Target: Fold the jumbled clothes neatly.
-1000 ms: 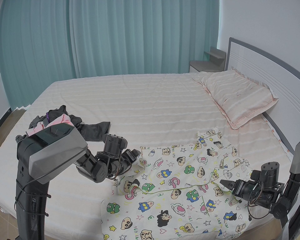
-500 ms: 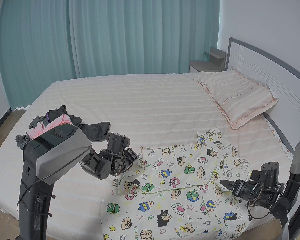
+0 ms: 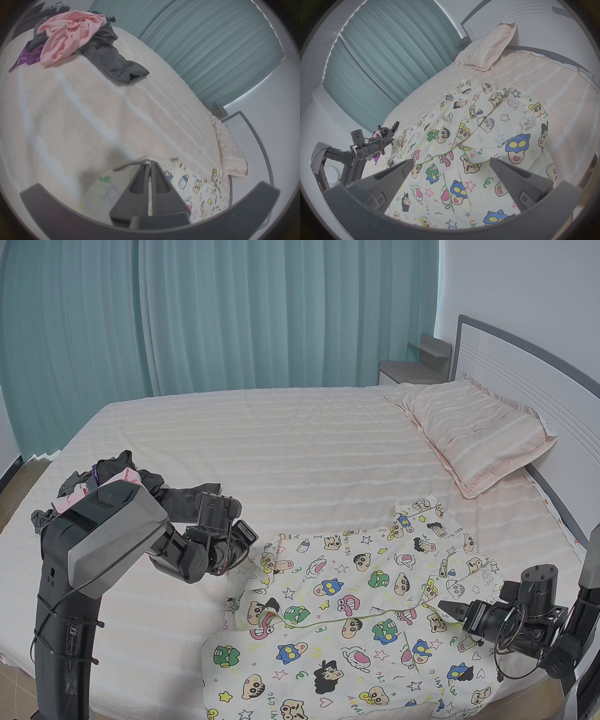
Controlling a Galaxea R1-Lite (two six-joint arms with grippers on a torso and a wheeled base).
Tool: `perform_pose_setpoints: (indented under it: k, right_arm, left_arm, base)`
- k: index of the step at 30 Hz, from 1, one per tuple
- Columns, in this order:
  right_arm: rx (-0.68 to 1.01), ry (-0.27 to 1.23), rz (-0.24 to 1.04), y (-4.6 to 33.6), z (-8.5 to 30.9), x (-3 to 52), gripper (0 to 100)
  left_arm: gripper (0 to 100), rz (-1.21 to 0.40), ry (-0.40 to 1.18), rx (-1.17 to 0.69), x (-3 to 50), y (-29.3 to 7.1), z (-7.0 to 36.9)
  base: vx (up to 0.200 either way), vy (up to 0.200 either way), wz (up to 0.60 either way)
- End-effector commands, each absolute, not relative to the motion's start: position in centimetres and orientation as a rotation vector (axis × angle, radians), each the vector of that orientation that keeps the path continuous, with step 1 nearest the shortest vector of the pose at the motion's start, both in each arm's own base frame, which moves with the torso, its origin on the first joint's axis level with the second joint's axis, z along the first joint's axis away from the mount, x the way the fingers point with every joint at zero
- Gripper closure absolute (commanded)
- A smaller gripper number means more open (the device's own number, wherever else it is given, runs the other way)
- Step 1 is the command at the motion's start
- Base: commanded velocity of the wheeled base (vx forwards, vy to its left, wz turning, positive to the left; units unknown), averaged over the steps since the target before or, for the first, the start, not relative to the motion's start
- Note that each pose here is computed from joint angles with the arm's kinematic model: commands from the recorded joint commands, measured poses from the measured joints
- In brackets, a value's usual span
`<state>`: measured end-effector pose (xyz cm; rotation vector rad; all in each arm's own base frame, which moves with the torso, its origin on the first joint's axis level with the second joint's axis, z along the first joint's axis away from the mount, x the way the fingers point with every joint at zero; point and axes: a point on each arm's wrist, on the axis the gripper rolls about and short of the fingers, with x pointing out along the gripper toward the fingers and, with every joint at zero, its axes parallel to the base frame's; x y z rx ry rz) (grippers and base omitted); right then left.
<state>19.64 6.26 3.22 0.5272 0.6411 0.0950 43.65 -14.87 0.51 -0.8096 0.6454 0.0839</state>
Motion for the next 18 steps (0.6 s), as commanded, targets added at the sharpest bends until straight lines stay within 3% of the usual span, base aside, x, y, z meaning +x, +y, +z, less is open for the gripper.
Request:
perform_pose_setpoints:
  k: [1, 16, 17, 18]
  right_arm:
    - [0.52, 0.659, 0.097, 6.3, 3.0, 19.2, 0]
    - [0.536, 0.675, 0.09, 6.5, 2.8, 19.2, 0]
    - [0.534, 0.674, 0.09, 6.5, 2.8, 19.2, 0]
    - [0.534, 0.677, 0.092, 6.6, 2.8, 19.2, 0]
  left_arm:
    - [100, 0.096, 0.613, -0.826, 44.5, -13.9, 1.2]
    - [100, 0.184, 0.659, -0.846, 48.0, -11.4, 0.6]
    - [0, 0.185, 0.66, -0.847, 48.1, -11.5, 0.6]
    - [0, 0.201, 0.674, -0.861, 48.3, -11.4, 0.6]
  base:
    - [0.0, 0.0, 0.0]
    - [0.0, 0.0, 0.0]
    - [0.0, 0.0, 0.0]
    - [0.0, 0.0, 0.0]
